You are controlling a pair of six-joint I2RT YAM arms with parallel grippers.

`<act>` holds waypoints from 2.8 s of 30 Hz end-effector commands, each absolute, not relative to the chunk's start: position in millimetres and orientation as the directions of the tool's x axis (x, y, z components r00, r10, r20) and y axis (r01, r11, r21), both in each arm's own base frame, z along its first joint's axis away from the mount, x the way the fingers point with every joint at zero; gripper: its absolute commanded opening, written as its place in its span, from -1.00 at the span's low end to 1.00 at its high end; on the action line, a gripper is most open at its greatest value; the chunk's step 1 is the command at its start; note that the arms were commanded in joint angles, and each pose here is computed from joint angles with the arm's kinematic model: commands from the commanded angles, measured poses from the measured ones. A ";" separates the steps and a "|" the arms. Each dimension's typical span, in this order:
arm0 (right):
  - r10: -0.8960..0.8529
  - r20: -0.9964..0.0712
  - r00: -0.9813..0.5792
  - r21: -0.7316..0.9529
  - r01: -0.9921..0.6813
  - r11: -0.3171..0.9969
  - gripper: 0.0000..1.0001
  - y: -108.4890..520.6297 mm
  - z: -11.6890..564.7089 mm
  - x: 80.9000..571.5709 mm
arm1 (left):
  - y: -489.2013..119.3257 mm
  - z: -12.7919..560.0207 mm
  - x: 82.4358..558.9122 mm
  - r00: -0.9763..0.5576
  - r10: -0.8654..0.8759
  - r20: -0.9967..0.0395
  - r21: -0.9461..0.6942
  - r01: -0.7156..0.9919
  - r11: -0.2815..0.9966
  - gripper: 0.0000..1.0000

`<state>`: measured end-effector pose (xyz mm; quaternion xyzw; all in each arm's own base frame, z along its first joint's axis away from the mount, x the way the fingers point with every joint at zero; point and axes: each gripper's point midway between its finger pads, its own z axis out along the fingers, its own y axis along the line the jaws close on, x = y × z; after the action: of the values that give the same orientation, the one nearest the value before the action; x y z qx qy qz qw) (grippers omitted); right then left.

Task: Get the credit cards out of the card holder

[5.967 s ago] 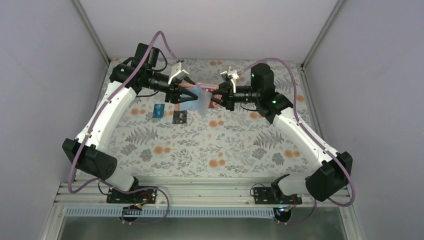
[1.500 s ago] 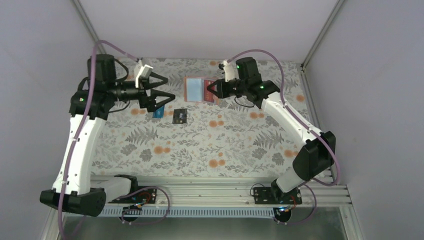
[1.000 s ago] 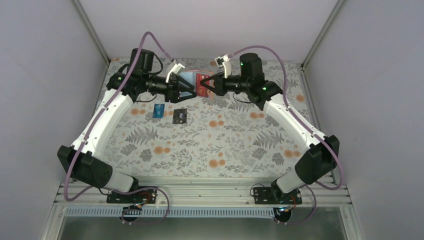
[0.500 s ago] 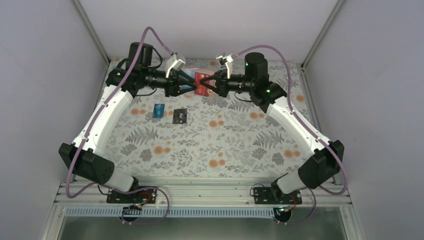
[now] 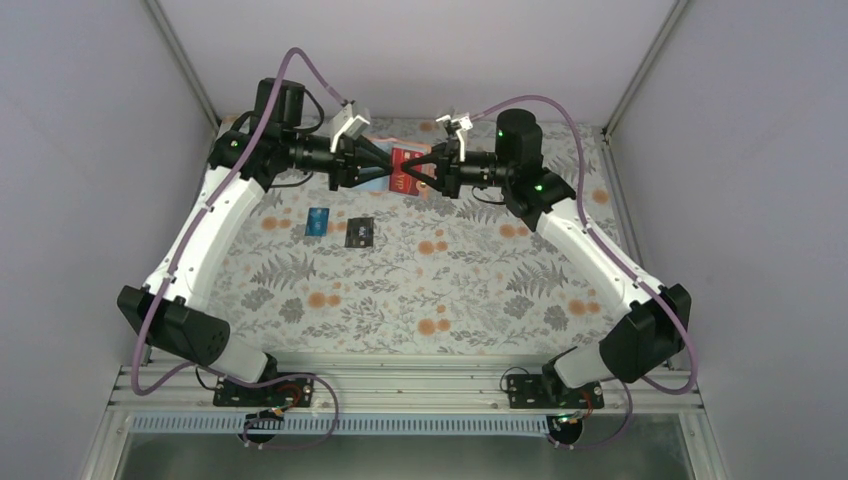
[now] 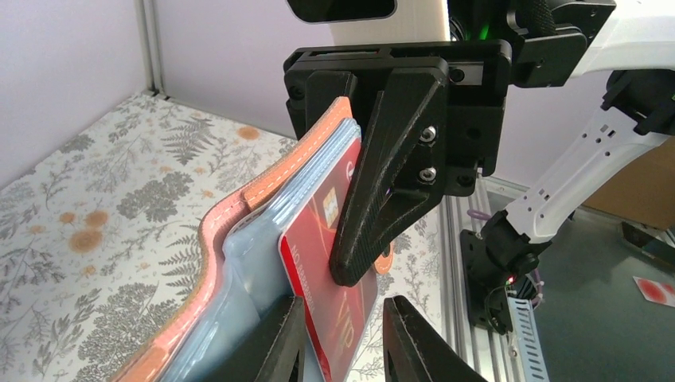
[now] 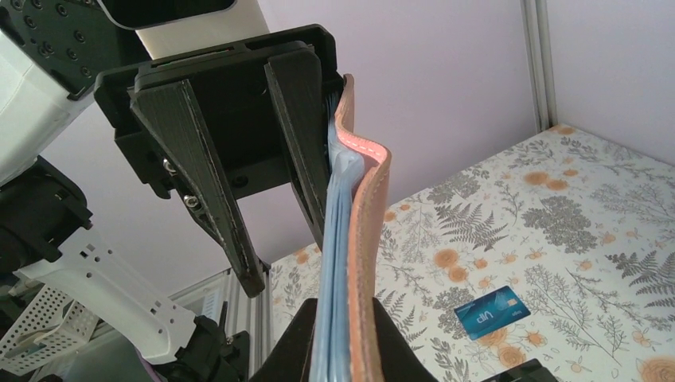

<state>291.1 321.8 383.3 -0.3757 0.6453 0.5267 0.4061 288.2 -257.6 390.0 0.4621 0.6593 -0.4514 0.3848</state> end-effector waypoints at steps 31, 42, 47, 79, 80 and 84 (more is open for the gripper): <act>0.239 -0.907 -0.347 0.389 -0.907 0.159 -0.92 296.9 483.5 276.9 | -292.7 385.7 259.9 -0.198 0.277 -0.940 -0.204 0.979 0.007 -0.34; 0.210 -0.912 -0.351 0.389 -0.905 0.175 -0.92 305.8 469.7 283.0 | -313.5 417.7 240.4 -0.224 0.235 -0.946 -0.257 0.959 -0.120 -0.63; 0.205 -0.910 -0.359 0.400 -0.891 0.216 -0.92 306.6 461.5 293.2 | -320.1 433.4 223.5 -0.201 0.230 -0.952 -0.242 0.956 -0.167 -0.80; -0.016 -0.966 -0.258 0.254 -0.959 0.127 -0.91 288.3 435.9 263.8 | -221.1 389.7 326.2 -0.197 0.344 -0.918 -0.034 0.904 0.426 1.00; -0.018 -0.968 -0.250 0.246 -0.962 0.117 -0.92 288.1 436.5 261.2 | -221.6 388.5 327.8 -0.199 0.345 -0.917 -0.036 0.904 0.426 1.00; -0.024 -0.974 -0.224 0.221 -0.971 0.092 -0.90 287.2 438.5 254.2 | -228.0 384.9 323.2 -0.201 0.343 -0.918 -0.064 0.927 0.371 1.00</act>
<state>276.0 291.6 412.3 -0.3870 0.6269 0.5175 0.4353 322.0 -225.5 390.7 0.4398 0.7080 -0.3252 0.4467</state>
